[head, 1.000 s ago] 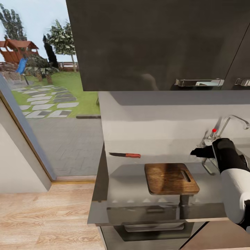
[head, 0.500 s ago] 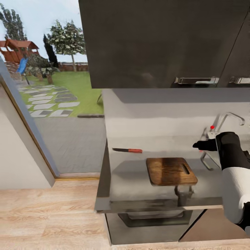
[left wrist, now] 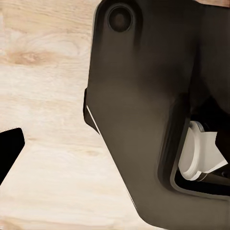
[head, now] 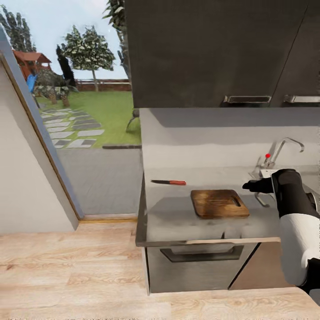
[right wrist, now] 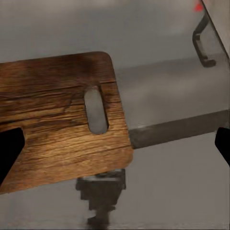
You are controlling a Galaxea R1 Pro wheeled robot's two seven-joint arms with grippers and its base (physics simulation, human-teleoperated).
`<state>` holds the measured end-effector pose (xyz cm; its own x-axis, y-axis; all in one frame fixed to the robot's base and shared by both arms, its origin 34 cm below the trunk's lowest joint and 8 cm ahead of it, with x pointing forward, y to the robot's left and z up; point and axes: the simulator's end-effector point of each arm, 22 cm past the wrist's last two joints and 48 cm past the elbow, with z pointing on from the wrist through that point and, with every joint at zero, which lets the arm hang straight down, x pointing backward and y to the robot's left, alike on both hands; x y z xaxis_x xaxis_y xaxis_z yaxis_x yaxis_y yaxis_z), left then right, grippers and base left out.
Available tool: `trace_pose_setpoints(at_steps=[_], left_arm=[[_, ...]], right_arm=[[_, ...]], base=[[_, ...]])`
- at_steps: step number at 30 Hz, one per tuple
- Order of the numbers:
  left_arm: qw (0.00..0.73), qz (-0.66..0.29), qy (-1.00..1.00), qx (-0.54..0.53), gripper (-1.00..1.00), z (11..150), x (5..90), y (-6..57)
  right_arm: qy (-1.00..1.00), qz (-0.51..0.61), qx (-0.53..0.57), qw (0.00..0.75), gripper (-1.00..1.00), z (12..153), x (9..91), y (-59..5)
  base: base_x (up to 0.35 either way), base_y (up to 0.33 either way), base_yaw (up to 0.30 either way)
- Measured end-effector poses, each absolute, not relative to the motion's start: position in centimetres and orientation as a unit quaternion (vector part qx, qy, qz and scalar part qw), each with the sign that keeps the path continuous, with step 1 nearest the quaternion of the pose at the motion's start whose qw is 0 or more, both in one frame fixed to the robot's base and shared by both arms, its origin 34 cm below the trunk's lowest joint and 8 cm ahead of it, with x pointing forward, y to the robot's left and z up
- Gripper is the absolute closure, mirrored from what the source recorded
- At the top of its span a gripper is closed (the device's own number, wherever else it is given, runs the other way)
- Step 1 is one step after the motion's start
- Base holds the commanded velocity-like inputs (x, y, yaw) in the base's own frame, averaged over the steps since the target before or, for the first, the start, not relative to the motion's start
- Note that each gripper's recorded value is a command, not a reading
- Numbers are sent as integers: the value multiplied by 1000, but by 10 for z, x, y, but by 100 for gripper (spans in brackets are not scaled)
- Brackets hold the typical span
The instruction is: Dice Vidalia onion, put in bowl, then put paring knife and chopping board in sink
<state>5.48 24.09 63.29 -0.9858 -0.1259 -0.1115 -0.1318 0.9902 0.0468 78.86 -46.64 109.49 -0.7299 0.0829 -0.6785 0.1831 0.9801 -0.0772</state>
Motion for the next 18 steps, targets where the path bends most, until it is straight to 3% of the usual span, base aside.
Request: trace_pose_setpoints(at_steps=[18], left_arm=[[54,27,996,-65,-100,633,55,241]], right_arm=[[935,-62,71,341,-100,1077,785,-462]], base=[[-320,1,0]])
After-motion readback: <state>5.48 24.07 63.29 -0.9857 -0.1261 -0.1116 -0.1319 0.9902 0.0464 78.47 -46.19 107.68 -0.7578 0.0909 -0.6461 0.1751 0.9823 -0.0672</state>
